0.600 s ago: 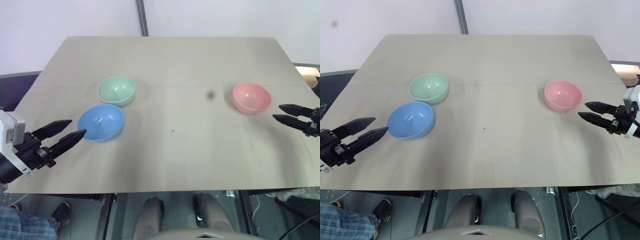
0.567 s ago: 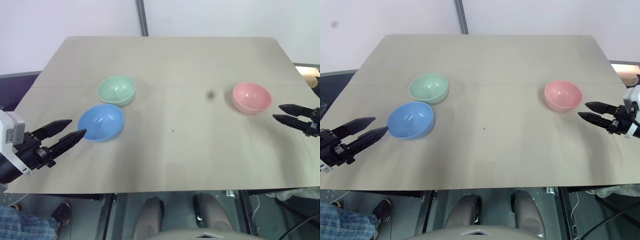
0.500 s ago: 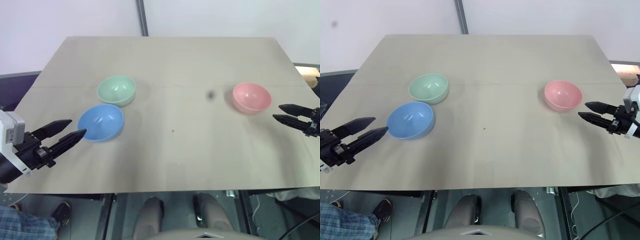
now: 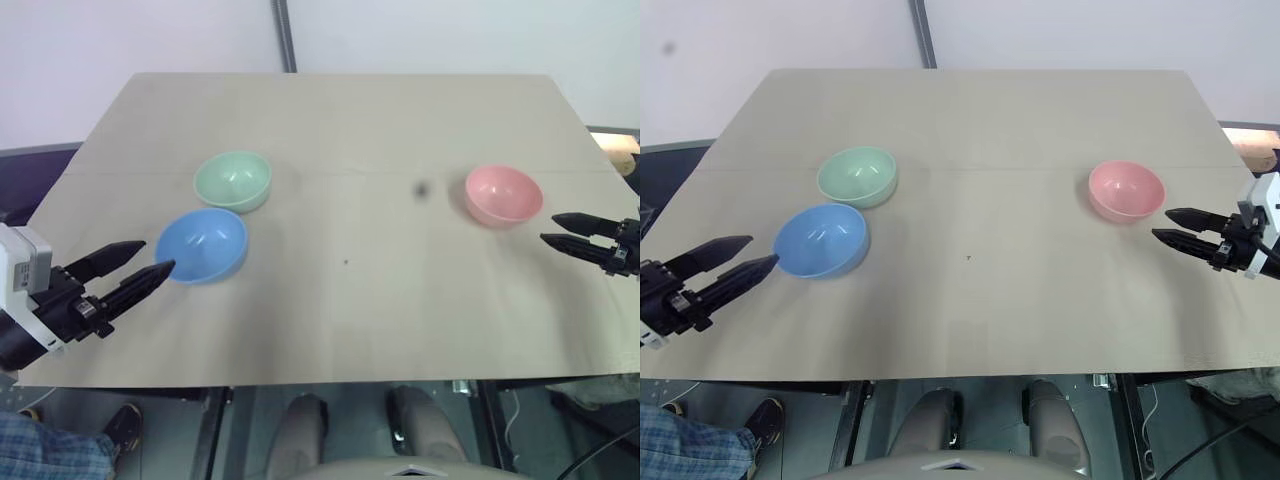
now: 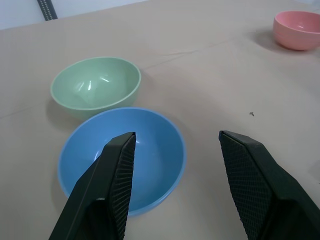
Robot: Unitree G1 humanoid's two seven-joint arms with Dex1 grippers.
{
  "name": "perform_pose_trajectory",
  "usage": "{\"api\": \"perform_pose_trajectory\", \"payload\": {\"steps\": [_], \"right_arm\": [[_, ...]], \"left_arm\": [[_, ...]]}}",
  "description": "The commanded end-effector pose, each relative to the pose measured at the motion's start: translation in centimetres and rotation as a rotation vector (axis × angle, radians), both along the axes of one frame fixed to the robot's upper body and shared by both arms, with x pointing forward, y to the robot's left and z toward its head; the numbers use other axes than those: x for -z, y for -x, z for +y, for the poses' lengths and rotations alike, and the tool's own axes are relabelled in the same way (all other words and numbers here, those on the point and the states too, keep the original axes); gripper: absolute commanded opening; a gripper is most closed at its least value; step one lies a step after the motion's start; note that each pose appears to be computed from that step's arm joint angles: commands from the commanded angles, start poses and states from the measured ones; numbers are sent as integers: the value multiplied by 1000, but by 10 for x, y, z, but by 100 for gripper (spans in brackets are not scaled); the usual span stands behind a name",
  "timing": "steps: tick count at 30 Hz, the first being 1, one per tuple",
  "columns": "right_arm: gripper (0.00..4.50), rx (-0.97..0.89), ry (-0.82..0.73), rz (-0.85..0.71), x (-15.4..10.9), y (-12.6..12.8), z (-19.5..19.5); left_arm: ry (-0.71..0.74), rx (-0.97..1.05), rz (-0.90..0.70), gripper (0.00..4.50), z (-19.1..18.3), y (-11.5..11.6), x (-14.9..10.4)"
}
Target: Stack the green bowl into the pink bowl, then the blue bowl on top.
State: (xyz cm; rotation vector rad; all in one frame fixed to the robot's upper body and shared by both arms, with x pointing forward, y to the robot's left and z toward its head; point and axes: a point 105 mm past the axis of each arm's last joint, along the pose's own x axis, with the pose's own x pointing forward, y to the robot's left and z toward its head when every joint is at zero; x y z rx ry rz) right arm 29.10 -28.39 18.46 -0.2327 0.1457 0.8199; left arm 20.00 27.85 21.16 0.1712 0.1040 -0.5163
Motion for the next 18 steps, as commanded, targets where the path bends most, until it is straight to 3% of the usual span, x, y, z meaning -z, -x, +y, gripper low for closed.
{"api": "perform_pose_trajectory", "payload": {"steps": [1, 9, 18], "right_arm": [[234, -19, 9, -56, -14, -1, 3], [234, -24, 13, -60, -13, -6, 8], [234, -3, 92, -38, -4, -33, 38]], "left_arm": [[-15, 8, -39, 283, -2, 3, -7], [19, 50, -56, 283, -8, 4, -13], [7, 341, 2, 283, -42, 19, -19]]}}
